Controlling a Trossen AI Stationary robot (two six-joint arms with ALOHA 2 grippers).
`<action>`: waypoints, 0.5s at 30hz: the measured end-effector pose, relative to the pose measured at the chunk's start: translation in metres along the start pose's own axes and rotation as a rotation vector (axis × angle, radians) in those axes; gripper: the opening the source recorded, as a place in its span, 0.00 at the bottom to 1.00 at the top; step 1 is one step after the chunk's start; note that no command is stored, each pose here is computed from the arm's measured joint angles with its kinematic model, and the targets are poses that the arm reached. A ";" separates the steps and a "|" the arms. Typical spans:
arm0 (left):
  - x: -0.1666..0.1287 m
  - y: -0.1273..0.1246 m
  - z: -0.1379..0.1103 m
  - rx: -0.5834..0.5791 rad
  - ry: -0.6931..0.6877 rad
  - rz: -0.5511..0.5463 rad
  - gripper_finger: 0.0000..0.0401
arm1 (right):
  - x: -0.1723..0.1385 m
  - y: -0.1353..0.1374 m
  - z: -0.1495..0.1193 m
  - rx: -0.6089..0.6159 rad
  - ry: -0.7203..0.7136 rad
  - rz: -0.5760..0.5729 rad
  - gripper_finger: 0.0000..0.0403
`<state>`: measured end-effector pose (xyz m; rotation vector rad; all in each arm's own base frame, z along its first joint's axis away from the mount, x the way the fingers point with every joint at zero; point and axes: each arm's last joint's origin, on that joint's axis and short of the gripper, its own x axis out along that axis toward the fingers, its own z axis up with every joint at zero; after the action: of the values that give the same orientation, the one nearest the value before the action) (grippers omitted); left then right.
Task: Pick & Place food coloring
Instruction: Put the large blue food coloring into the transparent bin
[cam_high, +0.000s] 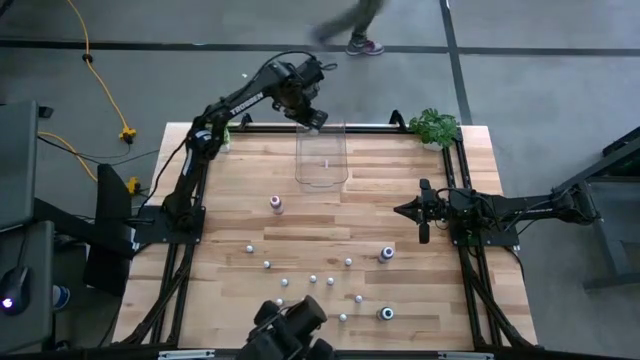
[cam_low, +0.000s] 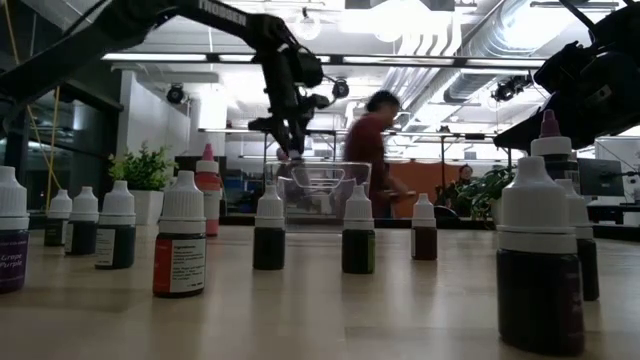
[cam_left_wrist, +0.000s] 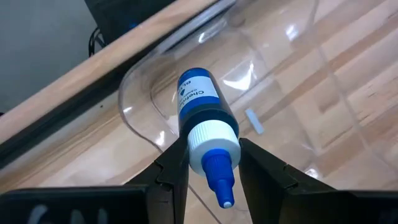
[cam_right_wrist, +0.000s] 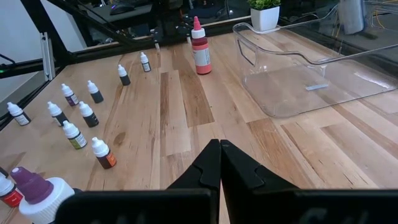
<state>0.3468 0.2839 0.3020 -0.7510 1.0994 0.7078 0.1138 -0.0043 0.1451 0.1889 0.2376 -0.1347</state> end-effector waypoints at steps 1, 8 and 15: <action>0.004 0.000 0.001 0.003 0.007 0.003 0.27 | 0.000 0.000 0.000 0.000 0.000 0.000 0.00; 0.027 0.003 0.004 0.012 0.051 0.026 0.27 | 0.000 0.000 0.000 0.000 0.000 0.000 0.00; 0.027 0.006 0.004 0.014 0.058 0.044 0.27 | 0.000 0.000 0.000 0.000 -0.001 0.000 0.00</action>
<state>0.3516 0.2938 0.2761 -0.7416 1.1756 0.7185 0.1138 -0.0043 0.1453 0.1890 0.2369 -0.1350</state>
